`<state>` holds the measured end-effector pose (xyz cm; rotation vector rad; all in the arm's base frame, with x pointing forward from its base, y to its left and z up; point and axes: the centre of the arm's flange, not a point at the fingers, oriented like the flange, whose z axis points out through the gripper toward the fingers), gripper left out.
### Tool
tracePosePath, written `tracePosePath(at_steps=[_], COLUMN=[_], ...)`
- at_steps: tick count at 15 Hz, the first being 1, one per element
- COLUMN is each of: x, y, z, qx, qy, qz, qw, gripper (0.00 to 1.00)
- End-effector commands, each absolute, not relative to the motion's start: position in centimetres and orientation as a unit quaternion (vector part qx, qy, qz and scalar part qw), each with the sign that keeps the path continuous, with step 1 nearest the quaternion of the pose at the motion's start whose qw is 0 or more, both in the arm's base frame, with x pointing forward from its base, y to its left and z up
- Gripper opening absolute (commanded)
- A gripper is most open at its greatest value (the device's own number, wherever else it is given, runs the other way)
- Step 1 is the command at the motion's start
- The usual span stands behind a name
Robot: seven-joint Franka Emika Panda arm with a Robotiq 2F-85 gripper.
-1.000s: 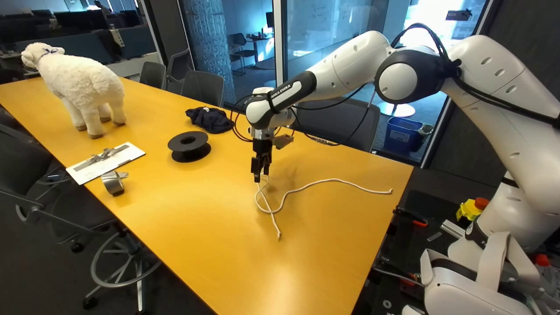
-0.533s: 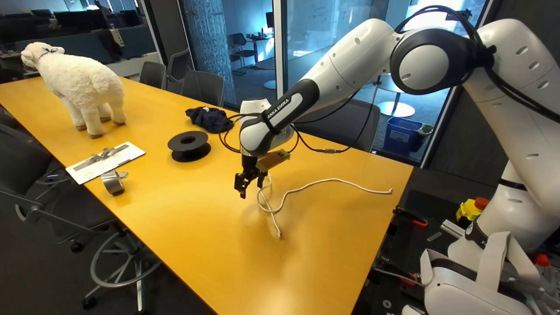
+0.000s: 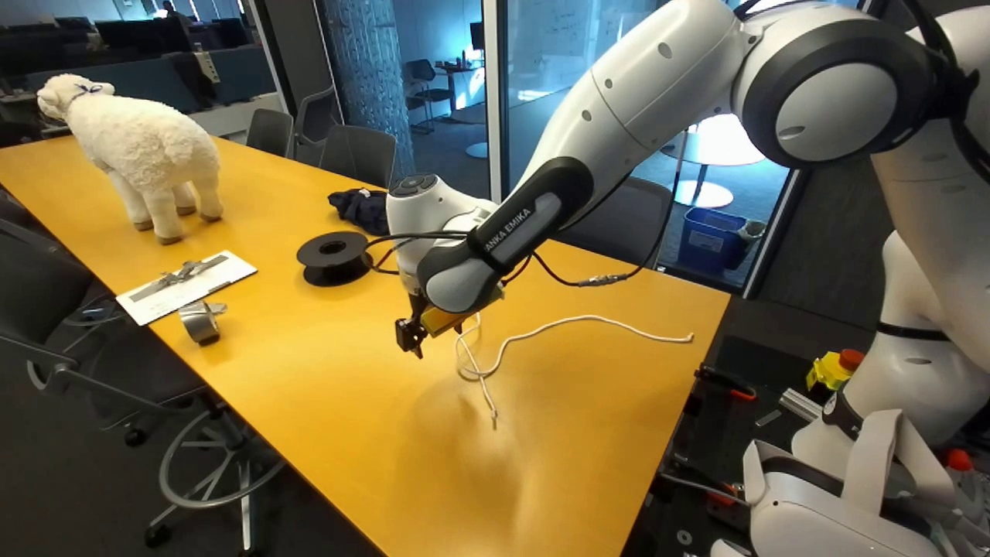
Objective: Untangle the rope.
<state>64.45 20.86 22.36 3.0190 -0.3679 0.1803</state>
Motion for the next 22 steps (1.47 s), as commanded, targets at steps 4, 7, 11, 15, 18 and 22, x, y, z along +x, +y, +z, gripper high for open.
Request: tracePosePath(at_steps=[4,7,11,15,18,22], x=[62.5,62.8,63.4,63.7,63.5,63.4], y=[18.8,17.9,17.2,16.8,16.6,16.4], z=[20.3,19.2,17.8,16.4,15.8,15.5], qx=[0.967,0.965,0.965,0.964,0.964,0.964], qy=[-0.233,-0.246,-0.25,-0.253,-0.252,-0.252], qz=[0.05,0.045,0.04,0.034,0.033,0.032], qw=[0.088,0.077,0.074,0.072,0.077,0.081], gripper=[1.0,1.0,1.0,1.0,0.75,0.51])
